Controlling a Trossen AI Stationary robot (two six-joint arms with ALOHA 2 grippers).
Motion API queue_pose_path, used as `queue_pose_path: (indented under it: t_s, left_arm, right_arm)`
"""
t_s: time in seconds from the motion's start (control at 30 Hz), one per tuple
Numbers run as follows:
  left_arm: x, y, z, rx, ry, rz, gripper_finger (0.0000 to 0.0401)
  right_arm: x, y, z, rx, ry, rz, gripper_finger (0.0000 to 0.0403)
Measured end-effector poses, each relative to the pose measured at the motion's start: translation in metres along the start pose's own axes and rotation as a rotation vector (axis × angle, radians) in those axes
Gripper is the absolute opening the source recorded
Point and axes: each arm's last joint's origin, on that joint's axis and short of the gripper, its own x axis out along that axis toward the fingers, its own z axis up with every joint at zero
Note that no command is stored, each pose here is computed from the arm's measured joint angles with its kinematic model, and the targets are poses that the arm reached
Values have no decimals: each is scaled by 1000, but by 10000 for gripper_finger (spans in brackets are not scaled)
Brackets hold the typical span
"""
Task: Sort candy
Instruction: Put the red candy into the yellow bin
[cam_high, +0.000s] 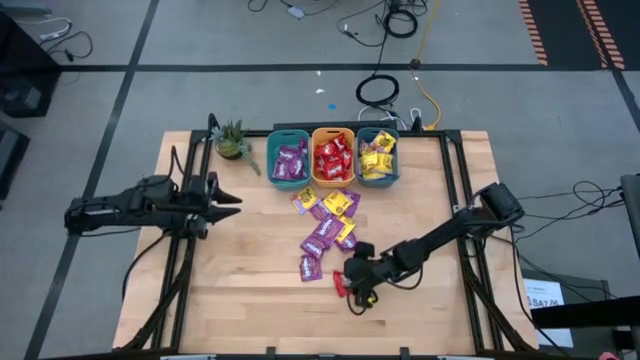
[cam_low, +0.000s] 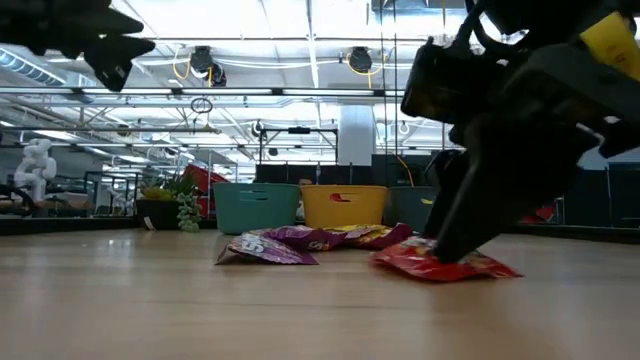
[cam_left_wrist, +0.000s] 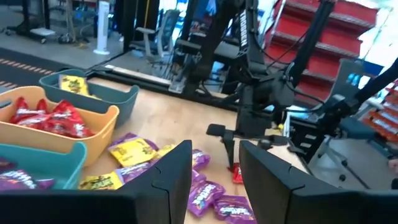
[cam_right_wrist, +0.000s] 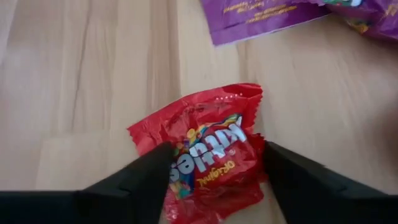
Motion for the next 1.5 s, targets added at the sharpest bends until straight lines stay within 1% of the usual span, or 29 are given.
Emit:
queue_pose_path:
  t_s: [0.07,0.2,0.23,0.27,0.37,0.4,0.47,0.57,0.6,0.67,0.73,0.8,0.87,1.0,1.1,1.2,1.3,1.4,1.5]
  left_arm:
    - [0,1,-9,0,-27,-16,142]
    - [1,3,-24,3,-63,-46,142]
    - [1,4,-29,-8,-59,-52,142]
    - [1,5,-34,-13,-49,-66,142]
    - [5,4,-44,-14,2,-129,142]
    - [5,4,-44,-13,1,-141,142]
    - [6,4,-46,-13,3,-143,142]
    - [6,3,-45,-8,-11,-148,142]
    - [6,3,-44,-7,-17,-149,142]
    - [6,3,-43,0,-28,-152,142]
    - [6,3,-42,19,-37,-151,142]
    - [6,3,-43,31,-35,-149,142]
    - [6,3,-42,51,-38,-148,142]
    - [6,4,-42,50,-41,-129,142]
    - [6,4,-43,50,-38,-128,142]
    - [6,4,-43,48,-32,-127,142]
    - [6,4,-43,42,-28,-135,142]
    - [6,3,-44,42,-25,-148,142]
    - [6,3,-45,42,-15,-149,142]
  right_arm:
    - [4,2,-3,44,-1,-8,189]
    - [4,4,-3,136,-2,10,62]
    - [2,5,-1,164,-7,23,36]
    - [-1,5,0,185,-10,31,26]
    - [-16,3,5,243,-32,15,26]
    - [-23,2,7,257,-40,-7,26]
    - [-41,-2,16,269,-46,-89,26]
    - [-78,-1,48,271,-96,-196,26]
    - [-90,-2,58,260,-92,-233,26]
    - [-109,-7,80,230,-89,-285,26]
    - [-124,-17,107,229,-138,-339,26]
    - [-140,-36,134,257,-222,-409,26]
    - [-152,-59,157,312,-291,-442,26]
    - [-160,-119,180,469,-368,-523,29]
    - [-164,-163,184,585,-381,-603,41]
    - [-161,-199,185,654,-367,-622,55]
    - [-156,-228,187,665,-360,-576,79]
    - [-154,-251,189,668,-368,-500,119]
    - [-151,-264,186,661,-342,-506,165]
